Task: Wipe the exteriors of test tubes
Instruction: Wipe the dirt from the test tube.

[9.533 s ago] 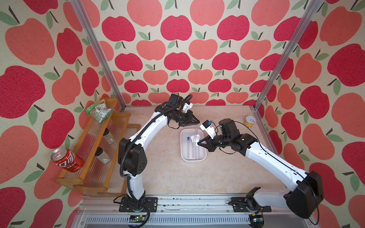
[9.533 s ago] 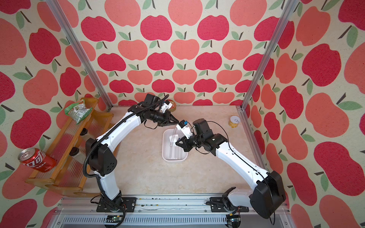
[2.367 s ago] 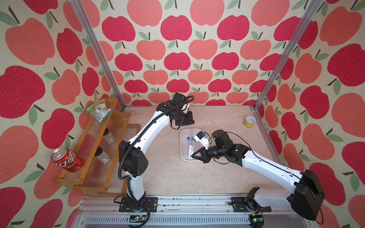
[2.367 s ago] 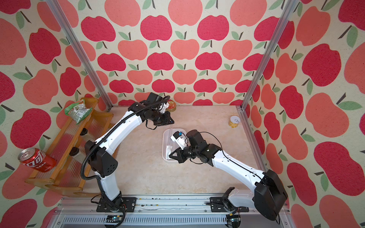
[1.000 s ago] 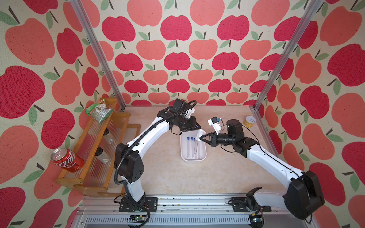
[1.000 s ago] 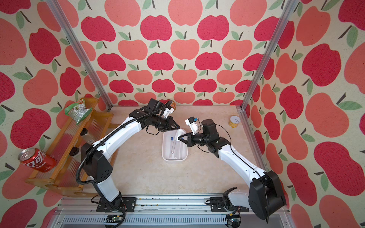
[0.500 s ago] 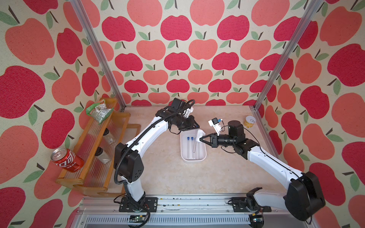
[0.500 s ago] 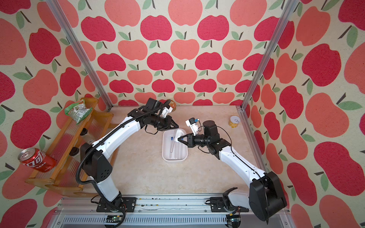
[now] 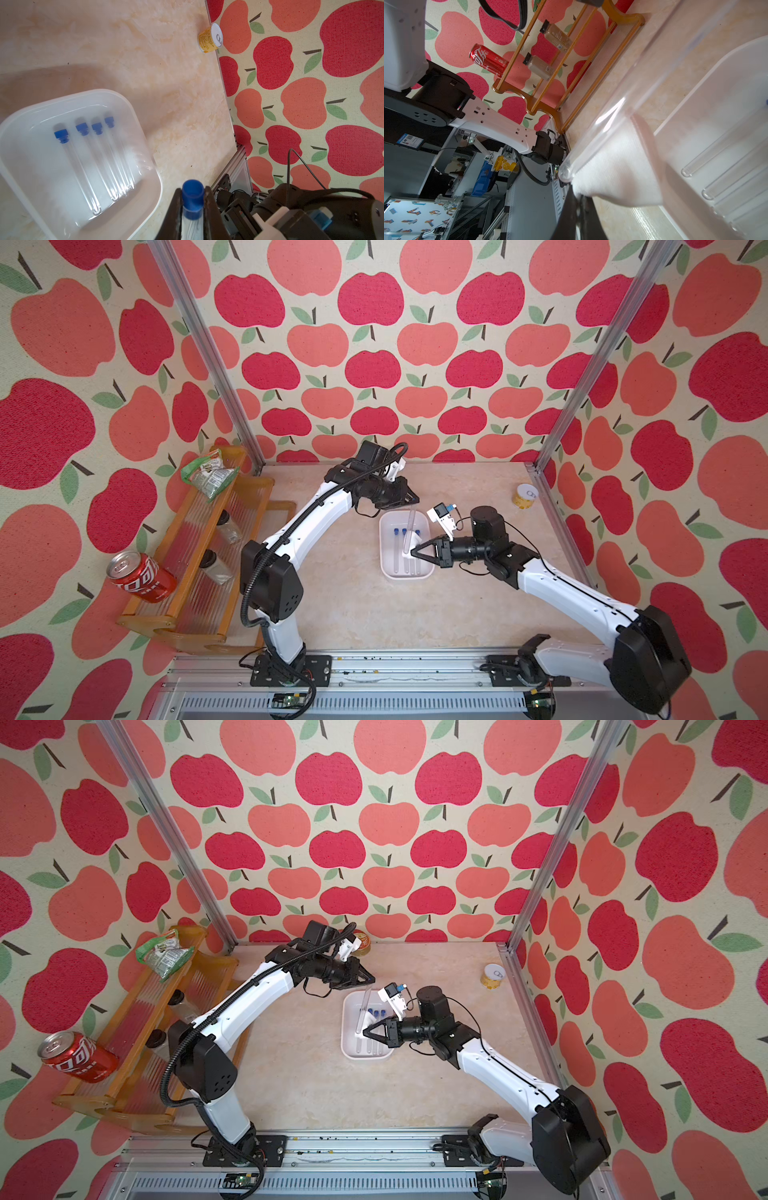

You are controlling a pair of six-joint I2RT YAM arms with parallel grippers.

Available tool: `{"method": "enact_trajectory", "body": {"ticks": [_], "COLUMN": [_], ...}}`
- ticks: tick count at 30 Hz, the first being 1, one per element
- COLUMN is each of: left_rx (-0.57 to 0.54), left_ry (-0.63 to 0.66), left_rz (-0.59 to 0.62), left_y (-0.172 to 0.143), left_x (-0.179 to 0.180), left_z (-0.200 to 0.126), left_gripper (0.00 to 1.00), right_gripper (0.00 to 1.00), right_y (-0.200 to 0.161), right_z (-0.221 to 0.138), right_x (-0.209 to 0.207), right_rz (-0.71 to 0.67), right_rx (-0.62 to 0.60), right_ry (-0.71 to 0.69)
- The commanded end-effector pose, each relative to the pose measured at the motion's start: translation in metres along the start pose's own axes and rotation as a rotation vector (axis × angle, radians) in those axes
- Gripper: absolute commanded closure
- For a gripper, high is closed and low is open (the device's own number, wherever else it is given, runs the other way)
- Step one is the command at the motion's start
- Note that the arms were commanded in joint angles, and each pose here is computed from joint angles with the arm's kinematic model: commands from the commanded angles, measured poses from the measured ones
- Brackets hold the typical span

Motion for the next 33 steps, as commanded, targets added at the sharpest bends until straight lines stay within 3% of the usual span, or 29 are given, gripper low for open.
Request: {"method": "enact_trajectory", "body": {"ticks": [1,14,19,22,33], "left_rx": [-0.016,-0.043,-0.042,-0.040,-0.044], "left_ry": [-0.021,0.058,0.084,0.090,0.148], "left_rz": [0.015,-0.033,-0.043,-0.049,-0.065], "left_y": [0.009,0.015,0.015,0.014,0.007], "left_x": [-0.004,0.031,0.042,0.046,0.063], "left_z": [-0.002,0.000,0.004,0.007,0.015], "left_gripper": [0.86,0.86,0.86,0.86,0.86], "right_gripper": [1.00,1.00,1.00,1.00,1.00], "right_y": [0.001,0.021,0.028,0.030,0.013], "right_z": [-0.002,-0.012,-0.026,-0.037,-0.061], "right_x": [0.011,0.047,0.057,0.043,-0.022], "right_rz": [-0.013,-0.058,-0.107,-0.100,-0.051], "right_rx": [-0.018,0.037,0.036,0.002,0.056], "right_ry": [0.026,0.139,0.096,-0.018,-0.491]}}
Point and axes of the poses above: each gripper's point midway between its finger pads, its own z axis out along the fingers, its own x axis along the line the jaws close on, y = z × x, the point moved 5 cm from there along -z, back along the fingers, and after that the axes turned 8 degrees about -z, right-handed, at the moved point
